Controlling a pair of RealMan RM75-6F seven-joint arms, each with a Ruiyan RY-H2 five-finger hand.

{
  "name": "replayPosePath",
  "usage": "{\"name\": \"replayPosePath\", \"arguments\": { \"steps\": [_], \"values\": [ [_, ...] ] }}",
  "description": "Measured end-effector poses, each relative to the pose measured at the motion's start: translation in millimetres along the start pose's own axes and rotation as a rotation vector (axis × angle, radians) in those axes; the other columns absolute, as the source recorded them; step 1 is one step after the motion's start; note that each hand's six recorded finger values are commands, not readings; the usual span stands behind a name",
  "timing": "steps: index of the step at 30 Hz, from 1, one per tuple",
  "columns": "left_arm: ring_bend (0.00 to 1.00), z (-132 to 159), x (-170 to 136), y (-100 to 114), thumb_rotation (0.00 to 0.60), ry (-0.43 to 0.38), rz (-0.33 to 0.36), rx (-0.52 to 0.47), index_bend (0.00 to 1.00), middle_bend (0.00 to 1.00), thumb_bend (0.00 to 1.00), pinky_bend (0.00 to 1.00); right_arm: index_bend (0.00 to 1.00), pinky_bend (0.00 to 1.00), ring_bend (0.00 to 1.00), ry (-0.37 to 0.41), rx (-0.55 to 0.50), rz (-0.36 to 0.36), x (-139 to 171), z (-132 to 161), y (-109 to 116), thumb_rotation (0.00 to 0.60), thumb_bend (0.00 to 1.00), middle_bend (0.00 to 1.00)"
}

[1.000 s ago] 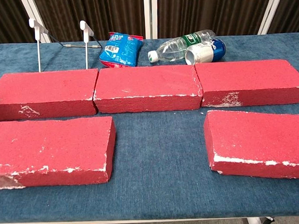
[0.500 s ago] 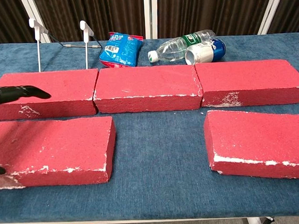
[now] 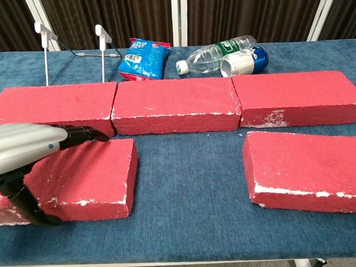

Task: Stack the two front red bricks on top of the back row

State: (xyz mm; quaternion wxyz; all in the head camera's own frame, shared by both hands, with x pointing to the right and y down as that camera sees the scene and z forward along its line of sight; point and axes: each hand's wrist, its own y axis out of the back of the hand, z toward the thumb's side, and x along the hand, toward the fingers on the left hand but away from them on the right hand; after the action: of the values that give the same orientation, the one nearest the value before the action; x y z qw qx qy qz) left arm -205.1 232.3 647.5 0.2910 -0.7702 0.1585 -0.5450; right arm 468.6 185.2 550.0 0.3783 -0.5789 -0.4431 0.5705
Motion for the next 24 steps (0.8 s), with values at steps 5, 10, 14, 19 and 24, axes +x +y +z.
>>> {"name": "replayPosePath", "arguments": {
  "steps": [5, 10, 14, 19, 24],
  "values": [
    [0.00, -2.2, 4.3, 6.5, 0.600, 0.037, 0.035, -0.012, 0.05, 0.01, 0.00, 0.01, 0.00, 0.00, 0.00, -0.003, 0.000, 0.000, -0.2, -1.5, -1.1, 0.600, 0.18, 0.00],
    [0.00, -6.8, 4.9, 3.7, 0.600, 0.056, 0.007, -0.014, 0.05, 0.01, 0.00, 0.00, 0.00, 0.00, 0.00, -0.002, 0.001, 0.002, -0.4, -0.5, -2.0, 0.600, 0.18, 0.00],
    [0.00, -10.3, 7.4, 3.1, 0.600, 0.068, -0.013, -0.016, 0.05, 0.01, 0.00, 0.00, 0.00, 0.00, 0.00, -0.005, 0.002, 0.002, -0.5, -0.8, -2.2, 0.600, 0.18, 0.00],
    [0.07, -15.0, 11.7, 4.0, 0.600, 0.085, -0.020, -0.019, 0.05, 0.01, 0.00, 0.00, 0.00, 0.00, 0.00, -0.010, 0.002, -0.002, -0.6, -2.2, -1.2, 0.600, 0.18, 0.00],
    [0.11, -17.9, 12.7, 0.9, 0.600, 0.096, -0.039, -0.017, 0.05, 0.04, 0.00, 0.00, 0.00, 0.00, 0.00, -0.011, 0.001, -0.007, -1.0, -2.7, -0.1, 0.600, 0.18, 0.00]
  ]
}}
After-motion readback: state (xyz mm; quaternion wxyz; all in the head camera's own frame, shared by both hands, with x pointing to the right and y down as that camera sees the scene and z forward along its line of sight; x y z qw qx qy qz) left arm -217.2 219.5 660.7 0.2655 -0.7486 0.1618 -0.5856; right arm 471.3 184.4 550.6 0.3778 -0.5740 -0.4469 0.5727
